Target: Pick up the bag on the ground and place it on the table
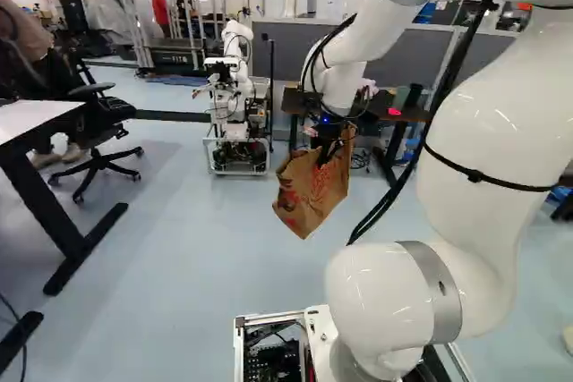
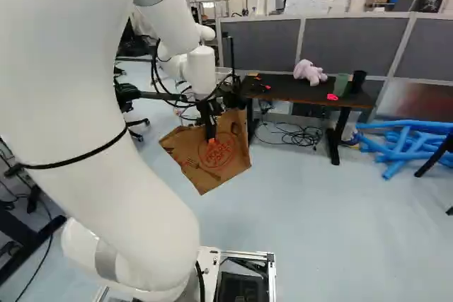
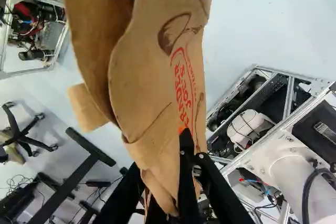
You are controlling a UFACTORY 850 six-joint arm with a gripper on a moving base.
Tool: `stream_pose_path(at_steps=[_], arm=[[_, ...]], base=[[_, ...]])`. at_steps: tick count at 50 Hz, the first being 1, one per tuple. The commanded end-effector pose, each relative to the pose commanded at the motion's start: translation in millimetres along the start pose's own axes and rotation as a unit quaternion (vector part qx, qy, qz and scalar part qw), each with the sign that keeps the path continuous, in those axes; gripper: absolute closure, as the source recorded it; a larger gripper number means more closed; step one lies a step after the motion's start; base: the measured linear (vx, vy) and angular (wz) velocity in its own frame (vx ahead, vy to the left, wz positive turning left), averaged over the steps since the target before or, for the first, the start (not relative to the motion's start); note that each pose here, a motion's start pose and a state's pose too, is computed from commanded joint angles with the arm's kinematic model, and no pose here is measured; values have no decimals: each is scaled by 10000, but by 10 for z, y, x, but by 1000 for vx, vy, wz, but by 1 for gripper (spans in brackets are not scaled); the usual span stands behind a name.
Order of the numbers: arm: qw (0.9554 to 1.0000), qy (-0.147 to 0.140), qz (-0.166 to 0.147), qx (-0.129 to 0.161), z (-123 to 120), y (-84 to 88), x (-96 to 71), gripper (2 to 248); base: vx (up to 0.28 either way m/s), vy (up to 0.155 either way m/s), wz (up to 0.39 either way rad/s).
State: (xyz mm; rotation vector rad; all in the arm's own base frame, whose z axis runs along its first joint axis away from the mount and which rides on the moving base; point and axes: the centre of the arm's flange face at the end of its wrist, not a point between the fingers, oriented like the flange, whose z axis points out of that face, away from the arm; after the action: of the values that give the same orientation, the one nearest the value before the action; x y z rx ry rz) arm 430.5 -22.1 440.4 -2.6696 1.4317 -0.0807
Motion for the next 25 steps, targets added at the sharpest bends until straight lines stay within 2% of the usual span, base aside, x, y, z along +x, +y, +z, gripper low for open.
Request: stream_pose_path(at_steps=[16, 19, 25], arm=[[10000, 0, 0, 0, 0, 0, 0, 229], [10000, 0, 0, 0, 0, 0, 0, 229], [10000, 0, 0, 0, 0, 0, 0, 229]], base=[[69, -112, -375], [80, -79, -224], [83, -40, -23]])
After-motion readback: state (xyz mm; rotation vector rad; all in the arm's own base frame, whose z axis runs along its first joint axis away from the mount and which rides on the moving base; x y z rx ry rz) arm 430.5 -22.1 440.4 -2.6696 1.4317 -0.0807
